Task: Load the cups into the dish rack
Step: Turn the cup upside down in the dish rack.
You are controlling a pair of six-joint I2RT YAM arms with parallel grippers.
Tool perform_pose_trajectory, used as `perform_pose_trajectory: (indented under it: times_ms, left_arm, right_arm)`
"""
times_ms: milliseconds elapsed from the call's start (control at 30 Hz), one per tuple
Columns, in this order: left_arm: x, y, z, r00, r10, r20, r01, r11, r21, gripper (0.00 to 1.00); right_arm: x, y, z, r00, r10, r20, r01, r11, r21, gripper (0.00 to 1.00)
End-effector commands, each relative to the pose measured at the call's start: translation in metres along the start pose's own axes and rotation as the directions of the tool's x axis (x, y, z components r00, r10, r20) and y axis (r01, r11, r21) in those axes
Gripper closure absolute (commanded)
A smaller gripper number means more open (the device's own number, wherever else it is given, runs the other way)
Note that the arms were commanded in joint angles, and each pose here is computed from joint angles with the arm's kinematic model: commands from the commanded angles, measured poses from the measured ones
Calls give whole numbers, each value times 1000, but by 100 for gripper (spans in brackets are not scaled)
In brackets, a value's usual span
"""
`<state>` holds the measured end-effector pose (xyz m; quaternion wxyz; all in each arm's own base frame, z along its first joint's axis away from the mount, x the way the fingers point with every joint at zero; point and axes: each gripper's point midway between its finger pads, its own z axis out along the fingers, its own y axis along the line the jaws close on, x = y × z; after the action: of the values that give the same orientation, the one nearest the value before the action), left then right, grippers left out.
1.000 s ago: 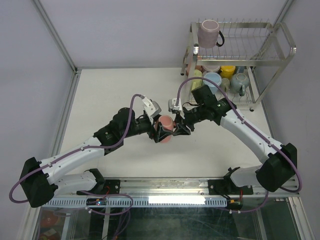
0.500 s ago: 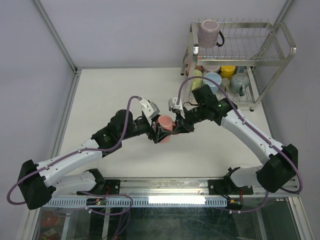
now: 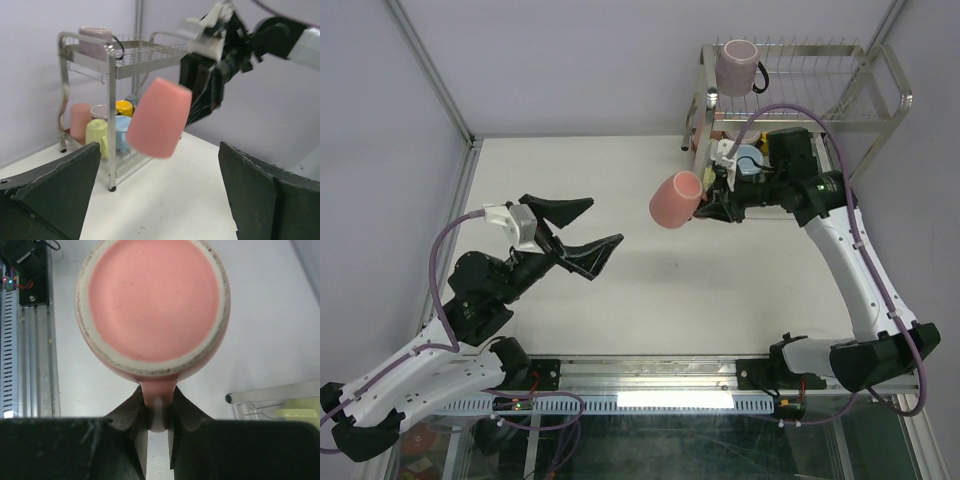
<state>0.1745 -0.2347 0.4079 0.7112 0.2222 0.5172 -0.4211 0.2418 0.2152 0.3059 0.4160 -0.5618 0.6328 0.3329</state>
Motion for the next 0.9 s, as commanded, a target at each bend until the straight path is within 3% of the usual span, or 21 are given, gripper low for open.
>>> perform_pose_trajectory:
  times_ms: [0, 267, 500, 633, 867]
  left_arm:
    - [12, 21, -3, 997, 44, -58, -49, 993, -105, 1]
    - [37, 48, -12, 963, 135, -234, -183, 963, -199, 1]
    - [46, 56, -20, 943, 159, -291, -228, 948, -220, 1]
    - [50, 57, -22, 941, 159, -298, -230, 947, -225, 1]
    - [53, 61, -23, 938, 159, -307, -238, 941, -240, 1]
  right_arm:
    - [-70, -12, -51, 978, -152, 141, 132, 980, 147, 100]
    - [-123, -97, -170, 953, -147, 264, -9, 859, 511, 100]
    - [-121, -172, -267, 925, -129, 356, -189, 658, 729, 100]
    - [-113, -212, -293, 926, -122, 358, -233, 564, 792, 100]
    - [-116, -259, -313, 908, -141, 394, -273, 514, 813, 100]
